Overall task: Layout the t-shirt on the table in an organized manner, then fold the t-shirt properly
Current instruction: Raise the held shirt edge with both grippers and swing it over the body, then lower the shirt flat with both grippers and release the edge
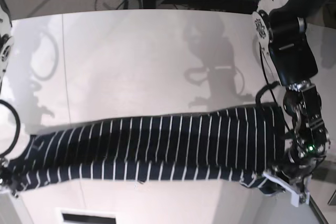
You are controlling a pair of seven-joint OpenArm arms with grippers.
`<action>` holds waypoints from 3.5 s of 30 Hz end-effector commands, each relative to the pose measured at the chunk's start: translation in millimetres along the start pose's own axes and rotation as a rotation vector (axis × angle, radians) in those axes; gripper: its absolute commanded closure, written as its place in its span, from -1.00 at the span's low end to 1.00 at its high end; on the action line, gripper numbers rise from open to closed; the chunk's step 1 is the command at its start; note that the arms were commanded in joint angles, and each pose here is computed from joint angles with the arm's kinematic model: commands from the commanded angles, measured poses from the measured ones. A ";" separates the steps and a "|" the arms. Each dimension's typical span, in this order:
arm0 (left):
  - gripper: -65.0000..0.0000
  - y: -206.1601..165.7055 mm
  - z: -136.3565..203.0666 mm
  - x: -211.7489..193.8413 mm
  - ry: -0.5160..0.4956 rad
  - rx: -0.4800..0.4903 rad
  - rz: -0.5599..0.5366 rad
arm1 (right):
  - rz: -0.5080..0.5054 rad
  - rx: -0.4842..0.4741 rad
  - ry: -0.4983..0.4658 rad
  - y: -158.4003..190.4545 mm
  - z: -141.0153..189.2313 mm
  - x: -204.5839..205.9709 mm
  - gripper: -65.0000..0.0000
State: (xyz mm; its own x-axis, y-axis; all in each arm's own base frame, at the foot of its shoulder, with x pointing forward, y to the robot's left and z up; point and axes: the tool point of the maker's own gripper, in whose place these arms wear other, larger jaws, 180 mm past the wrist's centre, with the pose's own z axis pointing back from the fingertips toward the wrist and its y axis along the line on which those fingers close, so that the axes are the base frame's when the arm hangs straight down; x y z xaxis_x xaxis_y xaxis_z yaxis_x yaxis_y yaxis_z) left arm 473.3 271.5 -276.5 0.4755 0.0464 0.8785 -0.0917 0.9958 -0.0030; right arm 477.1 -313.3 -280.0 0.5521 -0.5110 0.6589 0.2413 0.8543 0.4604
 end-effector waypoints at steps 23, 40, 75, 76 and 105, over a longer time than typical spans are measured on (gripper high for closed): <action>1.00 -30.0 19.1 199.1 -0.356 -0.024 0.051 | 0.065 0.099 -0.513 59.0 127.2 231.0 1.00; 1.00 -29.4 48.2 14.1 -0.155 0.008 -0.071 | 0.070 0.022 -0.207 8.7 115.1 15.3 1.00; 1.00 82.8 126.2 -251.6 0.372 0.129 -0.140 | -0.243 -0.308 0.267 -133.2 156.3 -315.4 1.00; 1.00 82.9 127.1 -252.9 0.375 0.129 -0.140 | -0.252 -0.309 0.272 -132.0 156.8 -319.8 1.00; -0.55 148.9 173.2 -268.2 0.413 0.303 -0.077 | -0.248 -0.335 0.296 -136.7 172.3 -330.5 0.30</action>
State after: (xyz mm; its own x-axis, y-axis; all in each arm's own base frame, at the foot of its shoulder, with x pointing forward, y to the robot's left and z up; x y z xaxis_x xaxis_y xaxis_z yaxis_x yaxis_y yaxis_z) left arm 173.0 385.3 -442.2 0.8117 0.0846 0.5779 -0.2595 0.9387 0.2270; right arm 118.1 -270.3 -466.8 0.6429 -0.7051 0.2992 0.6229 0.7086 0.3314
